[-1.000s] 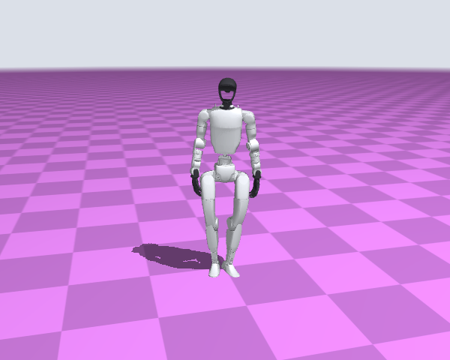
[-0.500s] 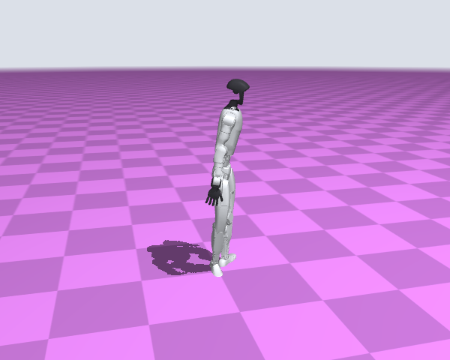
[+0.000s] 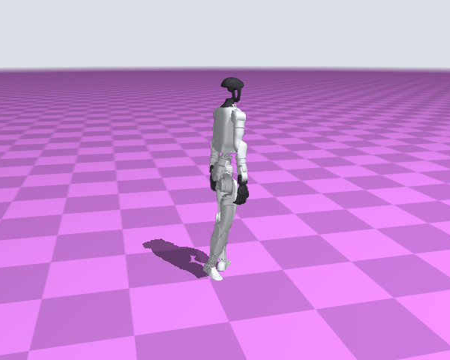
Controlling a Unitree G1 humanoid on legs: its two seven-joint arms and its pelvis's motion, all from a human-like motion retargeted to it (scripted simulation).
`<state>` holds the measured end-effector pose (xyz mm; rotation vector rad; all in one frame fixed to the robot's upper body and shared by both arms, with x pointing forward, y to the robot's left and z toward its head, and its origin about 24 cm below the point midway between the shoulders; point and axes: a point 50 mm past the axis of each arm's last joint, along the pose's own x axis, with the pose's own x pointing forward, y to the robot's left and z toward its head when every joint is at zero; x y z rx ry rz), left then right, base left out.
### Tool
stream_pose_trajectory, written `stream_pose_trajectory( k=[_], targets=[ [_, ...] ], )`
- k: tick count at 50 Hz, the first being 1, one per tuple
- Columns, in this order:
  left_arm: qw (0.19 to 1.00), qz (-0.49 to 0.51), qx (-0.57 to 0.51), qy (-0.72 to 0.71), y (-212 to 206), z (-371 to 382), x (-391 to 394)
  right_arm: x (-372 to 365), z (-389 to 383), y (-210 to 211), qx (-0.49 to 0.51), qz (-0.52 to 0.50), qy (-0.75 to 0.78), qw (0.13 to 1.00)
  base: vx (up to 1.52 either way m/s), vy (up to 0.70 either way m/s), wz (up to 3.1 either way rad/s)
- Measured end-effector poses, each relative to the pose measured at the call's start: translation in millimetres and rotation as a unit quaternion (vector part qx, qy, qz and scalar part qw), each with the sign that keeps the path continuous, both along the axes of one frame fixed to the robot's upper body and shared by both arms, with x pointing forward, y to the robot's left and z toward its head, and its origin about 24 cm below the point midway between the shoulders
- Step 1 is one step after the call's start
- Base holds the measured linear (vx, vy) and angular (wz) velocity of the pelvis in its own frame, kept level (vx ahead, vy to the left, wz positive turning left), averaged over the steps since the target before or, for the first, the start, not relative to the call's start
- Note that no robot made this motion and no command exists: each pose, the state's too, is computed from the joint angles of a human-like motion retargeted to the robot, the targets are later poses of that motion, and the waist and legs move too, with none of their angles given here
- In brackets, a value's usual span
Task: In place motions
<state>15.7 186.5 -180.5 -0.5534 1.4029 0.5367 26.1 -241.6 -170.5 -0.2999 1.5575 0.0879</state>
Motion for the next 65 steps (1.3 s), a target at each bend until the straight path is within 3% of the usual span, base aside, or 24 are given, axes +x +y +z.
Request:
stream_pose_trajectory(
  k=[7,13,20,35,43,55,65],
  targets=[
    [0.999,-0.004,0.001,0.048,3,1,-34,-43,-2,6,0.002,0.034,0.049,0.998,0.43,0.08,2.64],
    [0.995,-0.093,0.039,0.003,31,6,16,-76,-2,25,0.048,0.0,0.104,0.993,0.14,-0.08,3.21],
    [0.98,-0.177,0.064,-0.069,38,14,71,-82,-2,30,0.05,0.038,0.125,0.99,0.14,-0.09,1.72],
    [0.99,-0.14,0.001,-0.025,2,2,29,-35,-8,36,0.046,0.007,0.03,0.998,0.1,-0.06,0.38],
    [0.995,-0.103,-0.002,-0.009,4,2,17,-40,-8,42,0.063,0.038,0.052,0.996,0.01,-0.01,-0.28],
    [0.987,-0.157,0.001,-0.024,9,4,32,-38,-8,38,0.04,0.084,0.049,0.994,-0.1,-0.02,-0.74],
    [0.984,-0.175,0.004,-0.016,14,3,18,2,-5,23,0.041,0.084,0.006,0.996,-0.28,-0.01,-4.13]
  ],
)
